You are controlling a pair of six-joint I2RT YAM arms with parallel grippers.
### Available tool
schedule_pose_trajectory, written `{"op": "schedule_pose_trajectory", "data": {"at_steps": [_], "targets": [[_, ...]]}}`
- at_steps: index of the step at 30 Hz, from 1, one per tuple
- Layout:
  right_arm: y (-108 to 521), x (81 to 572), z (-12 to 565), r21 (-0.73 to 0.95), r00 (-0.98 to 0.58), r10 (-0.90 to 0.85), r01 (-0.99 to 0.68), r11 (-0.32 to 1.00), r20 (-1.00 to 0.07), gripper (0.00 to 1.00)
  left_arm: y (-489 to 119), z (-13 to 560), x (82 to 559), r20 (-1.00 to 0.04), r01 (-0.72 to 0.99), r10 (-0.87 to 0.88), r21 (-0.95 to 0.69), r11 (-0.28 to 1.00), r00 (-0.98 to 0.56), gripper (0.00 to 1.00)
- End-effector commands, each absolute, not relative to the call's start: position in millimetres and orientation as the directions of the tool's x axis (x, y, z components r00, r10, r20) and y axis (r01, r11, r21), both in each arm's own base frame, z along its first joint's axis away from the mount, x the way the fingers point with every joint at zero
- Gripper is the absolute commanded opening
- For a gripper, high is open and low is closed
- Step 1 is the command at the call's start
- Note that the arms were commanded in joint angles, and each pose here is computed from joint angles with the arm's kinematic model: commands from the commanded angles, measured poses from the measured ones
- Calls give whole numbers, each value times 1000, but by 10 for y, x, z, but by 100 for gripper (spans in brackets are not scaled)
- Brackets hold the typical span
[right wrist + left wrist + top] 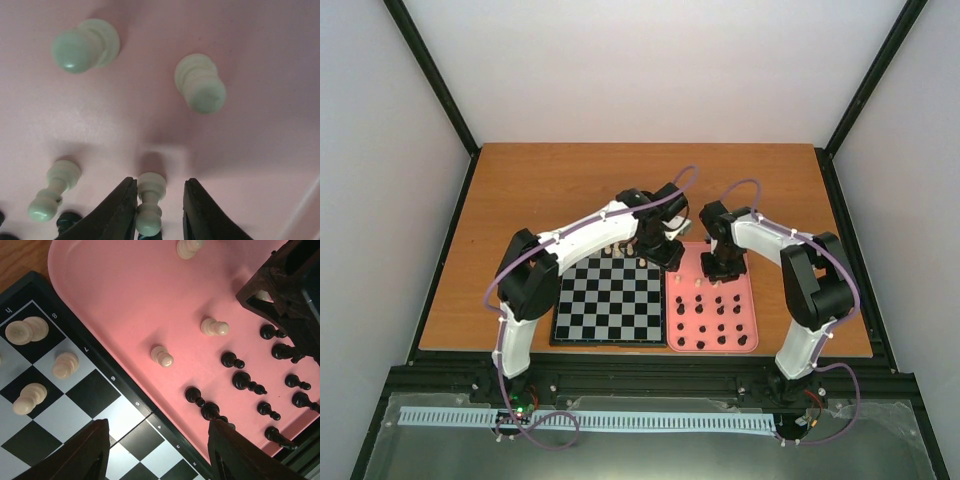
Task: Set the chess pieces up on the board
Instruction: Pick up the chess piece from the storage box.
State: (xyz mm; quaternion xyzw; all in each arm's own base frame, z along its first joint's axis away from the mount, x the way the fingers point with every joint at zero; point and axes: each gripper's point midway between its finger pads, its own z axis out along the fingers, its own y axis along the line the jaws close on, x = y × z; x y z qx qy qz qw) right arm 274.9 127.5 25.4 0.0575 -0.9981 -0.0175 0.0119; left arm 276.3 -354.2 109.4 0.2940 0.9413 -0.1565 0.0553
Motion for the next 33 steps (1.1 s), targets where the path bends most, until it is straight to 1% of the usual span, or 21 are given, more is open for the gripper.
{"op": "schedule_pose_trajectory", "data": {"at_steps": [1, 8, 10, 13, 19, 25, 28, 33], "targets": [[1229, 2852, 236, 35, -994, -112, -112, 993, 9, 24, -3682, 1206, 2839, -235, 588, 540, -281, 758, -808, 56], [1244, 2827, 228, 58, -992, -123, -122, 991, 21, 6, -3753, 1190, 2870, -229, 585, 539, -295, 755, -811, 57], [1242, 2835, 279, 60, -992, -123, -122, 991, 13, 4, -3760, 1170, 2858, -220, 585, 542, -303, 752, -811, 56], [1232, 2897, 445, 60, -992, -121, -122, 991, -18, 3, -3775, 1125, 2793, -204, 597, 562, -316, 737, -802, 57], [1114, 3104, 816, 60, -992, -86, -91, 994, -93, 3, -3813, 1024, 2550, -174, 649, 630, -316, 692, -757, 65], [984, 3186, 921, 54, -991, -62, -69, 996, -117, 3, -3927, 906, 2511, -169, 662, 644, -300, 687, -746, 65], [965, 3202, 961, 56, -990, -59, -66, 996, -126, 3, -3918, 798, 2587, -159, 644, 626, -266, 718, -763, 60], [953, 3203, 1032, 62, -988, -54, -64, 996, -142, 3, -3879, 654, 2691, -157, 618, 598, -211, 757, -786, 54]]}}
